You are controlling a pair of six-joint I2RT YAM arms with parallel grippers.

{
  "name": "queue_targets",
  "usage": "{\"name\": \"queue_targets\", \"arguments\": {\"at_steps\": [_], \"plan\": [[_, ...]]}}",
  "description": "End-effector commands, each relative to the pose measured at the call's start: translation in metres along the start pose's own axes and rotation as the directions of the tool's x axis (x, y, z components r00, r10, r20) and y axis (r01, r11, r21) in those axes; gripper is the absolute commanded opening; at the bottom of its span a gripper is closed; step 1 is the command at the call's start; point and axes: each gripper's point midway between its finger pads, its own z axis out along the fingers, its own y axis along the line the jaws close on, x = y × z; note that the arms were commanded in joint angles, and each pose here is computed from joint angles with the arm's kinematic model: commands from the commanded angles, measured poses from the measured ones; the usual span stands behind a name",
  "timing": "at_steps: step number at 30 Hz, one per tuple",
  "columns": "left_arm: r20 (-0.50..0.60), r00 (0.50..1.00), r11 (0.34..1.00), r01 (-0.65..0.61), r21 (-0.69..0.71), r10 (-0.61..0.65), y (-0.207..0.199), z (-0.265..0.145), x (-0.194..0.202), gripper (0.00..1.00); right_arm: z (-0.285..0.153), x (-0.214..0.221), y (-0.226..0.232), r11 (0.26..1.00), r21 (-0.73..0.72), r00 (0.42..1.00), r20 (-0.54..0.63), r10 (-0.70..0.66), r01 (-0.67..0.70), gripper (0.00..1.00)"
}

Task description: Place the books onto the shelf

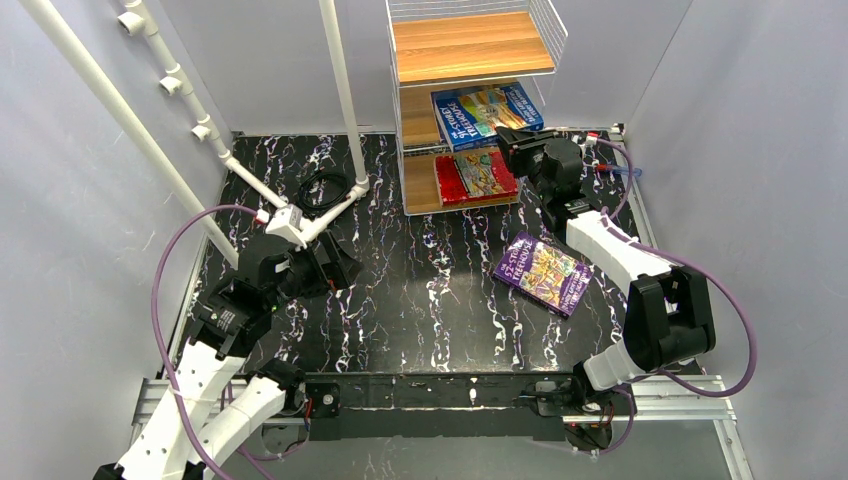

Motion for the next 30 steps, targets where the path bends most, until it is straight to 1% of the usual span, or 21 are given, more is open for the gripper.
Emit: {"name": "queue_targets", "arguments": {"at_steps": [1,4,7,11,16,28,29,30], "plan": [[0.008,1.0,1.0,-0.01,-0.022,0.01,0.005,-0.006,-0.001,0.98,-0.009,-0.018,0.065,0.982,-0.183,0.997,0.061,0.056,-0.044,0.02],[0.012,1.0,1.0,-0.013,-0.02,0.013,0.005,-0.009,-0.001,0.98,-0.002,-0.019,0.073,0.978,-0.196,0.995,0.063,0.077,-0.064,0.01],[0.033,0.999,0.999,-0.018,-0.048,0.019,0.01,-0.011,-0.005,0.98,0.004,-0.02,0.079,0.971,-0.219,0.992,0.063,0.108,-0.092,0.01],[0.035,0.999,0.999,-0.025,-0.046,0.027,0.009,-0.012,-0.007,0.98,0.009,-0.027,0.083,0.965,-0.234,0.985,0.094,0.142,-0.117,0.01],[0.037,0.999,0.998,-0.026,-0.054,0.028,0.009,-0.013,-0.008,0.98,0.013,-0.03,0.082,0.967,-0.226,0.982,0.116,0.149,-0.12,0.01],[0.031,0.999,0.998,-0.019,-0.068,0.021,0.013,-0.012,-0.005,0.98,0.017,-0.026,0.06,0.972,-0.186,0.979,0.122,0.166,-0.142,0.01],[0.032,0.999,0.998,-0.017,-0.068,0.019,0.014,-0.012,-0.005,0.98,0.017,-0.026,0.059,0.973,-0.184,0.978,0.123,0.167,-0.143,0.03],[0.032,0.999,0.998,-0.016,-0.068,0.018,0.014,-0.012,-0.004,0.98,0.017,-0.025,0.058,0.972,-0.183,0.978,0.121,0.17,-0.147,0.07]]}}
